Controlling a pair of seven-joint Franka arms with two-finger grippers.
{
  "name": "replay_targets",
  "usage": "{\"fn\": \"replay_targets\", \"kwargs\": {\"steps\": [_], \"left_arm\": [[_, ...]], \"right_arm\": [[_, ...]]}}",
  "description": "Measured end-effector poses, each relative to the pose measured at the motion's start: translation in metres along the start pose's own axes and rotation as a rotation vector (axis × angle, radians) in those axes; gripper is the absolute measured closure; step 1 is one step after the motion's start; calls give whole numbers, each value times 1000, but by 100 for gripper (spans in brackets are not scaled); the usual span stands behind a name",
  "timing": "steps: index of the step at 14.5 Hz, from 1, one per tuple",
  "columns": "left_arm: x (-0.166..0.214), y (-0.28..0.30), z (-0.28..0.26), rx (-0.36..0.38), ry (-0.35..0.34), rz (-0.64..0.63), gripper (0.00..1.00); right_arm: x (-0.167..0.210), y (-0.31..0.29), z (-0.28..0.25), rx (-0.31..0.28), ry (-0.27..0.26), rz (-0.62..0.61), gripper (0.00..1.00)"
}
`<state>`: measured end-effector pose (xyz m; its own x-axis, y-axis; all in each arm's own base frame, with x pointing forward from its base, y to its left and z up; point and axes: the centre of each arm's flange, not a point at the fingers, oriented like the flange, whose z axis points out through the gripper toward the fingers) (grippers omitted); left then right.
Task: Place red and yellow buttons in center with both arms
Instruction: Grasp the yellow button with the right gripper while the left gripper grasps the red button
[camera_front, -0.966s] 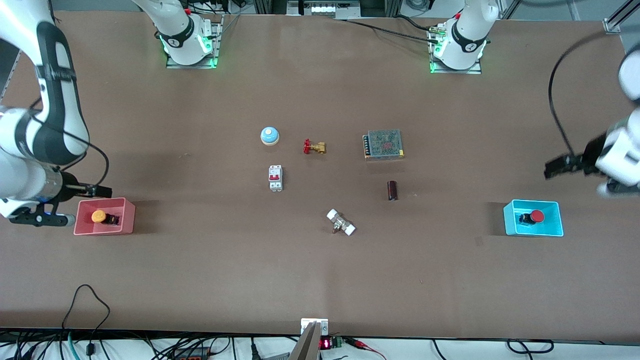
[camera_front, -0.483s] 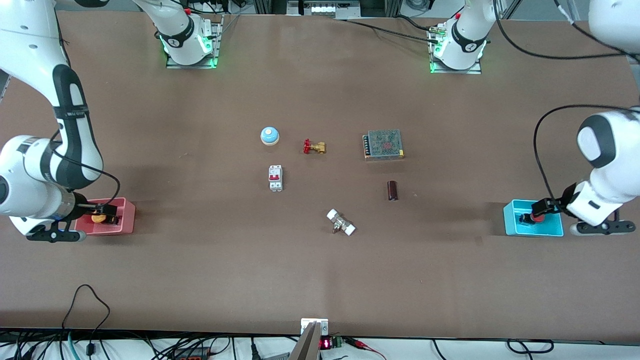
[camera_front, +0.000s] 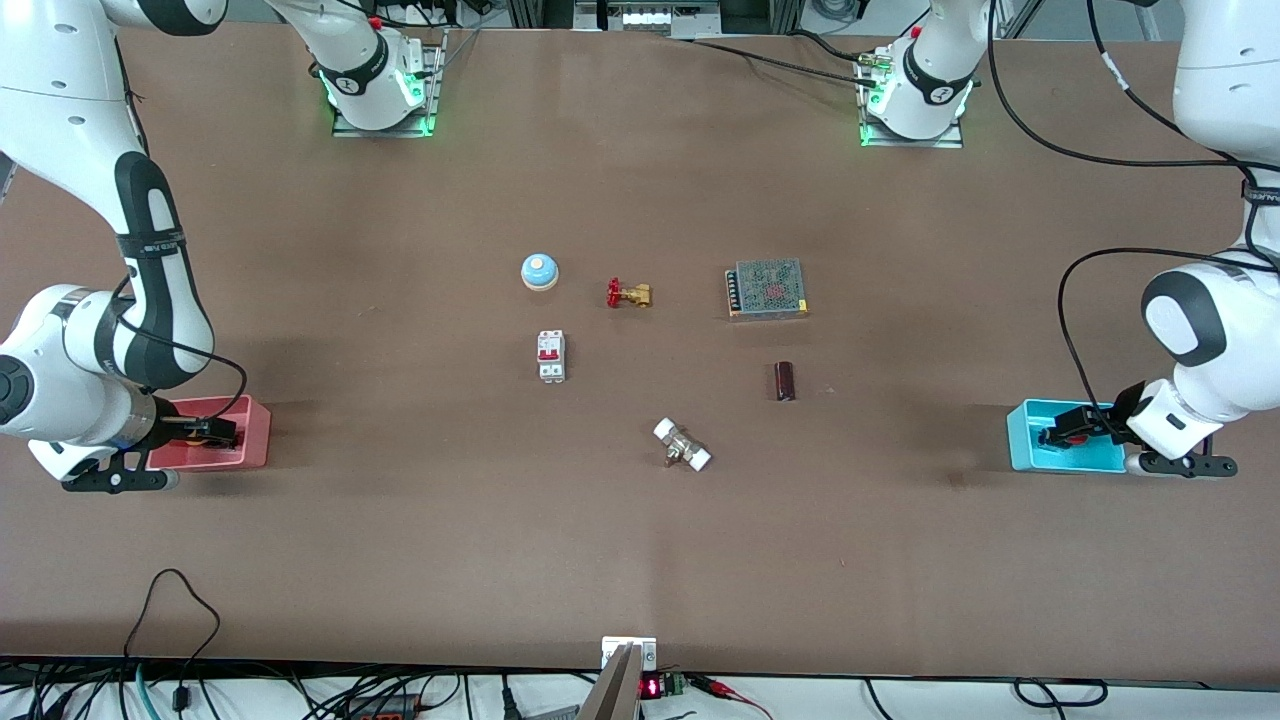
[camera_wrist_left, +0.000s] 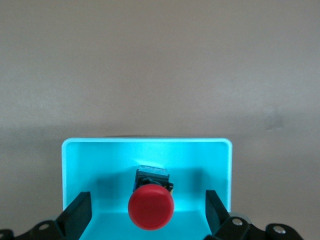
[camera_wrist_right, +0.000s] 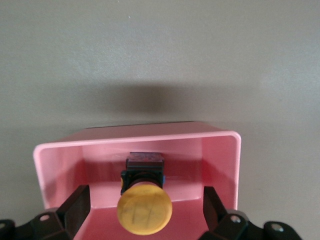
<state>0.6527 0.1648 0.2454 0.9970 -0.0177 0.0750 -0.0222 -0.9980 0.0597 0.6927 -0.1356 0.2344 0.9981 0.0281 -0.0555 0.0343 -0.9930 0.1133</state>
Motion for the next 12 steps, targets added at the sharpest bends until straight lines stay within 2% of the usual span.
{"fn": "replay_targets", "kwargs": {"steps": [5,7,9,10,11,12], "left_arm": [[-1,1,11,-2,-8,13,0],[-2,2,16,-4,-14,15,3],[-3,2,23,-5,-23,15,14],[-4,2,27,-6,-26,15,14],[-4,2,29,-6,-30,15,19],[-5,2,31,-7,-32,16,31]], "right_arm": [[-2,6,7,2,-9,-12,0],[-2,5,11,1,-8,-15,0],[-1,4,14,1,-5,-18,4],[-1,4,15,1,-3,-19,4],[0,3,15,1,-2,-20,4],[0,3,15,1,-1,-20,4]]}}
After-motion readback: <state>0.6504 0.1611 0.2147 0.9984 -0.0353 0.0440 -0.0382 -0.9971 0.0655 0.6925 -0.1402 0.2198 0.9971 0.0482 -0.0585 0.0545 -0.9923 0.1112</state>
